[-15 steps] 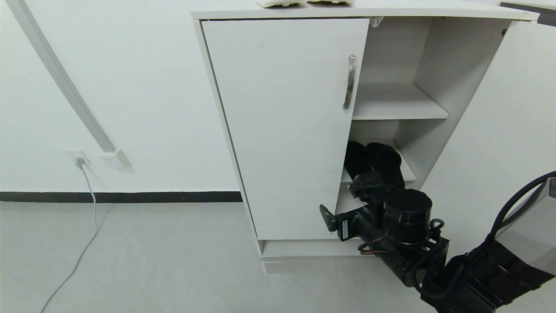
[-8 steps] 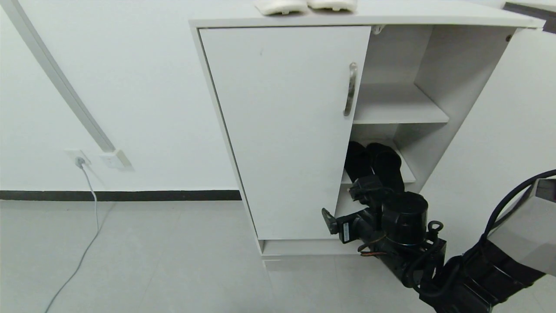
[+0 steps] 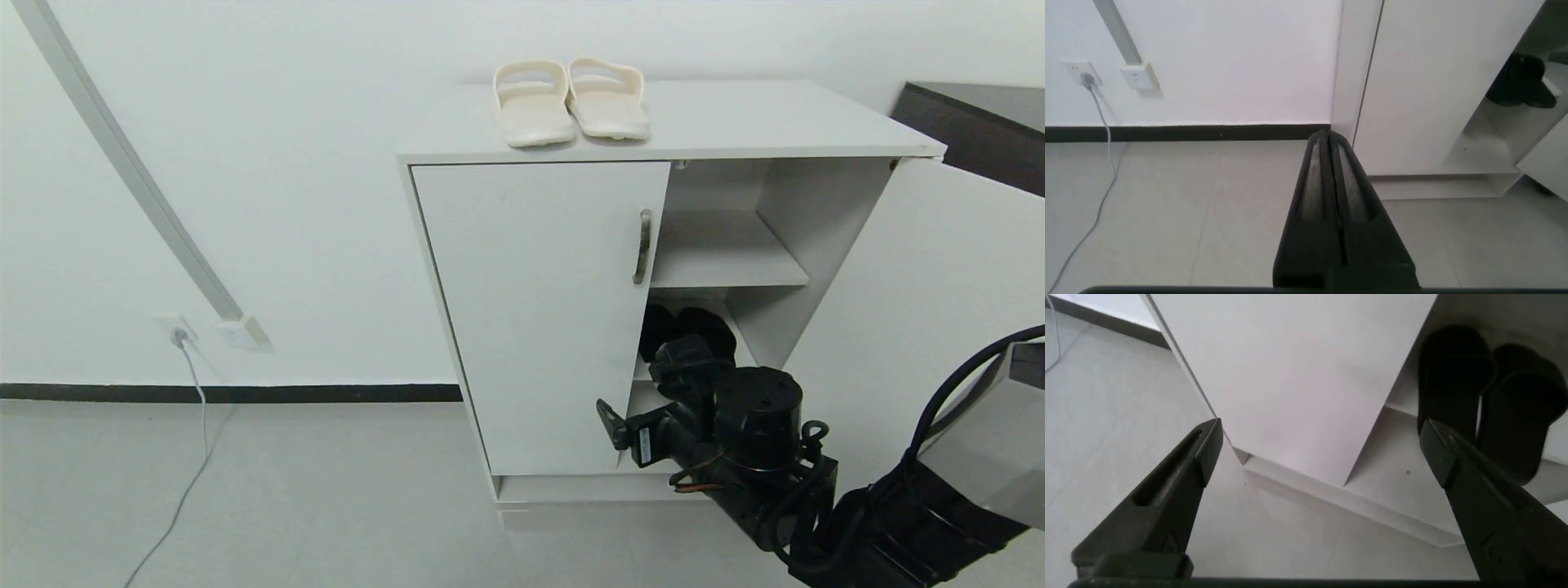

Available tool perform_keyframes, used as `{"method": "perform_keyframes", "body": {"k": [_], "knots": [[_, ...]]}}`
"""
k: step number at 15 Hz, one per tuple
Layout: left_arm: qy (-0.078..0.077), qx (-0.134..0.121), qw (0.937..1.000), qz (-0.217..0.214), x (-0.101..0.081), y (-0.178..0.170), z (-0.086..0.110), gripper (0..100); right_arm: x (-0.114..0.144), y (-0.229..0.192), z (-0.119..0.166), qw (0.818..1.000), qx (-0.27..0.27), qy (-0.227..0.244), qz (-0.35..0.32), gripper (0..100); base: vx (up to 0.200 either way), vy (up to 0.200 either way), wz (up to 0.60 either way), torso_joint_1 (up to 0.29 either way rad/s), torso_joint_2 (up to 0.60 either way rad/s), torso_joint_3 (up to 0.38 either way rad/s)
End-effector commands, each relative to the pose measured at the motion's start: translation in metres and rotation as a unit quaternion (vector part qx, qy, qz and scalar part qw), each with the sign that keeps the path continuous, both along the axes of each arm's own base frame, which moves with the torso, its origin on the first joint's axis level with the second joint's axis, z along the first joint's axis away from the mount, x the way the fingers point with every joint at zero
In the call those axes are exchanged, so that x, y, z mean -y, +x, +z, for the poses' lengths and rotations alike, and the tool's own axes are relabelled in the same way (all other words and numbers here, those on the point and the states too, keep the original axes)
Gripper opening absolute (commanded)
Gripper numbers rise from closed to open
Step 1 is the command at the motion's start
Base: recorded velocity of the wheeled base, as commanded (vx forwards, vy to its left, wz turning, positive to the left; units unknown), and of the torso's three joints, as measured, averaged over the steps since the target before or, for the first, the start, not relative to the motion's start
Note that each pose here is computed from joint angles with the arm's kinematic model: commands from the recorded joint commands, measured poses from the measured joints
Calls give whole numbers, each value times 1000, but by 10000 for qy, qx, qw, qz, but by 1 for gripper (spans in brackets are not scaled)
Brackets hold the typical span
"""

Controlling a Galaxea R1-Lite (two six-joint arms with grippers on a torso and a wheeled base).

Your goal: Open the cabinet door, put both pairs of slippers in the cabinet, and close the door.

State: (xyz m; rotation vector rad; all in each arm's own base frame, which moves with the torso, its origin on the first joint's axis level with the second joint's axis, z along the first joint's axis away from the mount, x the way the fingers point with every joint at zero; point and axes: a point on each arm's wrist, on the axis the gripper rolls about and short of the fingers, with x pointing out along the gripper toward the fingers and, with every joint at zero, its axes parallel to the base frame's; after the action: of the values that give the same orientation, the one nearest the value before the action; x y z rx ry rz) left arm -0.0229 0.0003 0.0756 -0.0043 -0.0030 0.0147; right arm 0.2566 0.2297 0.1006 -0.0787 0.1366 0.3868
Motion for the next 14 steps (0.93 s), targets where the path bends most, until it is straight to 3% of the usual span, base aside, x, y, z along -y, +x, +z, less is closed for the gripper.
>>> {"method": "perform_keyframes", "body": {"k": [1,14], "knots": [[-2,-7,10000,3,0,0,0,0,-2,-3,0,10000,3,2,46,100,0,0,0,149,-466,-330],[37,-8,10000,-20,0,0,0,0,-5,-18,0,9988,-102,3,482,100,0,0,0,191,-507,-310]]}}
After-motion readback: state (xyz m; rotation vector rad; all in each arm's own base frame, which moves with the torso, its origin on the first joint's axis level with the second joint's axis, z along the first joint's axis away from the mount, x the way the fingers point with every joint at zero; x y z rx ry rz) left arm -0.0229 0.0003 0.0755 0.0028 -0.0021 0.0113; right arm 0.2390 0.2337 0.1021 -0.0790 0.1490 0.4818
